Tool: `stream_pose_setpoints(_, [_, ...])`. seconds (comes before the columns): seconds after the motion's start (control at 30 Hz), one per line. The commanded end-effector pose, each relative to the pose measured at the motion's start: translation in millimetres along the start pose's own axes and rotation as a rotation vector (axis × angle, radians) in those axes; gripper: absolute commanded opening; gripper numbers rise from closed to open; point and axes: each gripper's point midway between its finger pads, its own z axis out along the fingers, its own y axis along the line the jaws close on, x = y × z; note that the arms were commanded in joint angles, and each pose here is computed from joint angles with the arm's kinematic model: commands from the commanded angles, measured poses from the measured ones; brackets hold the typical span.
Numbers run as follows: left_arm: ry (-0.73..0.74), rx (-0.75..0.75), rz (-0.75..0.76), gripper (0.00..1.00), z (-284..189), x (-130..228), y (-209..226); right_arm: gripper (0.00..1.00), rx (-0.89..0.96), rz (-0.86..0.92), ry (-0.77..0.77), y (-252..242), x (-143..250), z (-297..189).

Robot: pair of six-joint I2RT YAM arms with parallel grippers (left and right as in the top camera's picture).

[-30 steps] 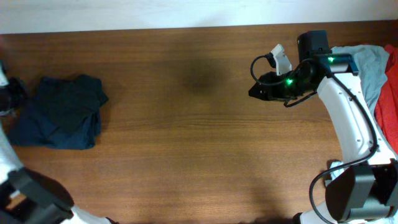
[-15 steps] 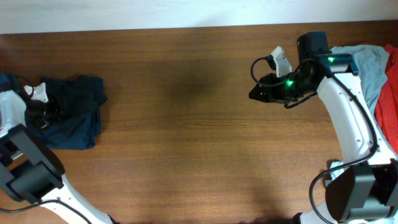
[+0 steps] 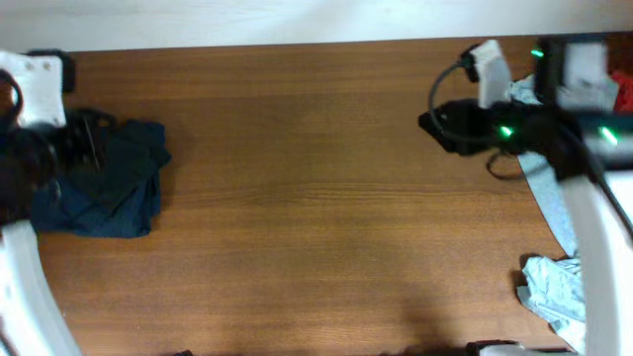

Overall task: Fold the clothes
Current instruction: 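Release the shirt and lift the left gripper away from the stack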

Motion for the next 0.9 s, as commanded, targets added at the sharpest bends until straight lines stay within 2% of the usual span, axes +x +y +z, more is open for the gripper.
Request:
stream_pose_setpoints(0.0, [0.001,-0.013,0.067,0.54,-31,16,-23,0.45,0.109,-0.062,-0.078,13,6,-47])
stream_pose_setpoints(0.03, [0.009,-0.005,0.069,0.99,-41,25,-32,0.5,0.167,-0.068,-0.09,16,17,-67])
stream_pose_setpoints(0.07, [0.013,-0.004,0.068,0.99,-46,29,-34,0.72,0.203,-0.07,-0.097,17,24,-78])
stream_pose_setpoints(0.1, [0.012,-0.005,0.068,0.99,-49,32,-36,0.99,0.219,-0.072,-0.101,18,28,-84])
stream_pose_setpoints(0.3, [0.0,0.004,0.072,0.99,-55,33,-41,0.99,0.255,-0.106,-0.169,39,49,-121])
stream_pose_setpoints(0.7, [0.01,0.007,0.068,0.99,-54,36,-41,0.99,0.263,-0.112,-0.172,38,49,-122])
stream_pose_setpoints(0.87, [0.009,0.007,0.068,0.99,-55,36,-41,0.99,0.454,-0.185,-0.322,16,64,-144])
